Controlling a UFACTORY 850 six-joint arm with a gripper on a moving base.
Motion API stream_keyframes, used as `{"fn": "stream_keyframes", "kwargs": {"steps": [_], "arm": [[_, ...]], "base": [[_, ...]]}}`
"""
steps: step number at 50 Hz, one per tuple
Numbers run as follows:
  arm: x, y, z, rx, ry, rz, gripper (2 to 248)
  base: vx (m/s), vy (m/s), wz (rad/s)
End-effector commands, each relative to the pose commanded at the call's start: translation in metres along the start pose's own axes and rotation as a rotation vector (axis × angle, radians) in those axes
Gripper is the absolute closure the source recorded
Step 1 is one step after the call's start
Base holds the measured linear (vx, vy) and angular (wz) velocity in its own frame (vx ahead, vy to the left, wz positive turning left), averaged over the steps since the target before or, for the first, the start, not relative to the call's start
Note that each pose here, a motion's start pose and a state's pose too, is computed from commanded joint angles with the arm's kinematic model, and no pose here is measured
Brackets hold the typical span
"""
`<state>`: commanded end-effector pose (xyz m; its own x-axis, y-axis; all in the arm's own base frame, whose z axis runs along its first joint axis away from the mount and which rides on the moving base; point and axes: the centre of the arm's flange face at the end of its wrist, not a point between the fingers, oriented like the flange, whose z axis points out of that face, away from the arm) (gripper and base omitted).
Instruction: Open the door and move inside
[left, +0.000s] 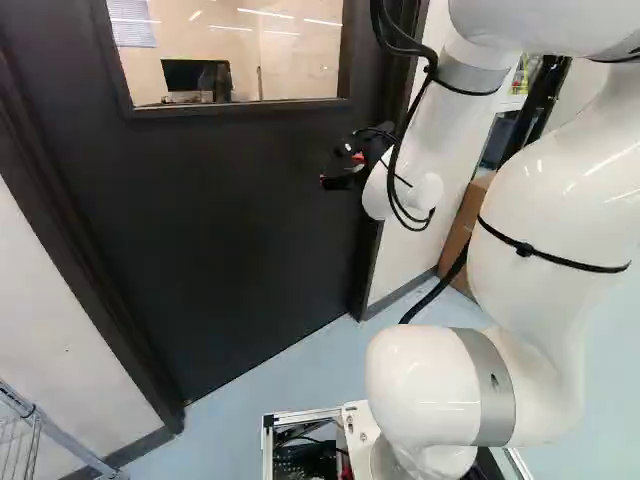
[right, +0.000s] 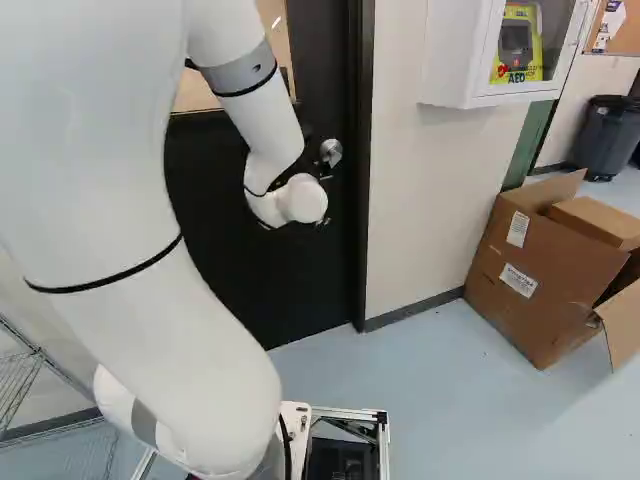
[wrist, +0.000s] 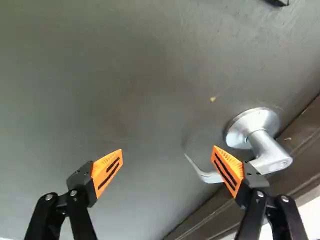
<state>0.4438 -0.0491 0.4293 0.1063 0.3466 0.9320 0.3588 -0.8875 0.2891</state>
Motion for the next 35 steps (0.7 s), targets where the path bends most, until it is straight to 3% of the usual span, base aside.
{"fn": "stream_keyframes", "kwargs": {"steps": [35], "arm": [[-0.036, -0.009, 0.012, 0.031, -0.068, 0.042, 3]], "base": [[0.0, 0.0, 0.0]]}}
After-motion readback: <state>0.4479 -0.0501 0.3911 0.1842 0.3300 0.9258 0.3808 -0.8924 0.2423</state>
